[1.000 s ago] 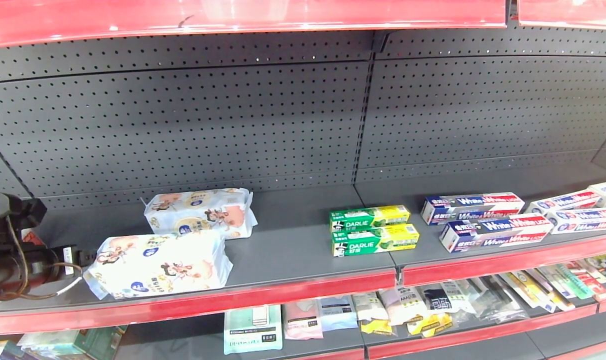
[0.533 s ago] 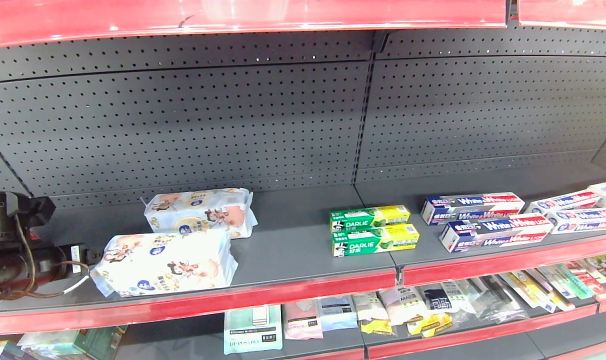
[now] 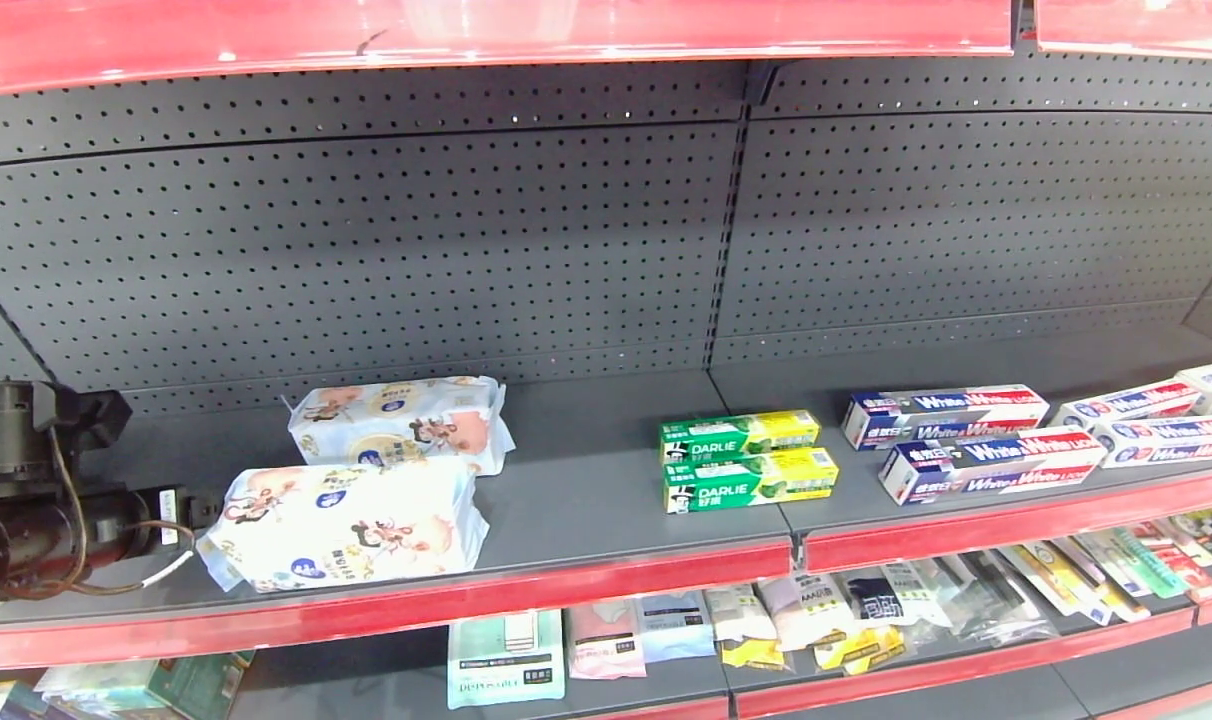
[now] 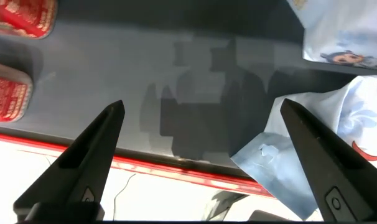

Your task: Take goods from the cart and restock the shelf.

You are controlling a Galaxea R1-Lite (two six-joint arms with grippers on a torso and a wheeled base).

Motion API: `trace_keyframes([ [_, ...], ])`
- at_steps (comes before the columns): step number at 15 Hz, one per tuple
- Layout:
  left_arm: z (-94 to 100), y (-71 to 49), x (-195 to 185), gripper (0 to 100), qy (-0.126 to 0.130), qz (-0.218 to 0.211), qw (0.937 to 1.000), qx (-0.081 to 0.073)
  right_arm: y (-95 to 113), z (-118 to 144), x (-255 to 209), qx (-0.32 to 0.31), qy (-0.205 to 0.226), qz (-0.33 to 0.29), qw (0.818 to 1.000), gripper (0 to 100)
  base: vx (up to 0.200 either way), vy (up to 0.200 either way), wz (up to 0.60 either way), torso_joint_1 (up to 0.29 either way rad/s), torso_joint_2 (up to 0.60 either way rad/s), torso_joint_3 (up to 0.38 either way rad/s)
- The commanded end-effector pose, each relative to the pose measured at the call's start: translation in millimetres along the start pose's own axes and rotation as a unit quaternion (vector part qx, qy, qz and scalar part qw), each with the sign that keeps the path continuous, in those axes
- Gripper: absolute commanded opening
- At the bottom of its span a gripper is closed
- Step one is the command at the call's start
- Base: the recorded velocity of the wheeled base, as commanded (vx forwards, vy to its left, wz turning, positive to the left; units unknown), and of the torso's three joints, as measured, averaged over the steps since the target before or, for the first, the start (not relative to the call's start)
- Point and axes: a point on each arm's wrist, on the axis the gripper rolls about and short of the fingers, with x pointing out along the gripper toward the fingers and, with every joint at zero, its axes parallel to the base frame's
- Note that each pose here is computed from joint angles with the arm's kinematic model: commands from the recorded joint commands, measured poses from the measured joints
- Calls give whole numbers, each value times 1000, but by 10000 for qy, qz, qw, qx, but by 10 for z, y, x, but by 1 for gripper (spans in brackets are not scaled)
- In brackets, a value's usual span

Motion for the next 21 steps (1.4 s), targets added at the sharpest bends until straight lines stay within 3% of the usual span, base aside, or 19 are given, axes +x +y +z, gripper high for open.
trace_keyframes([
  [1,4,-14,-7,100,-17,-18,10000,11,0,0,1,-1,7,-4,10000,100,0,0,0,0,0,0],
  [21,14,-91,-33,100,-86,-127,9998,109,0,0,1,-1,7,3,10000,100,0,0,0,0,0,0],
])
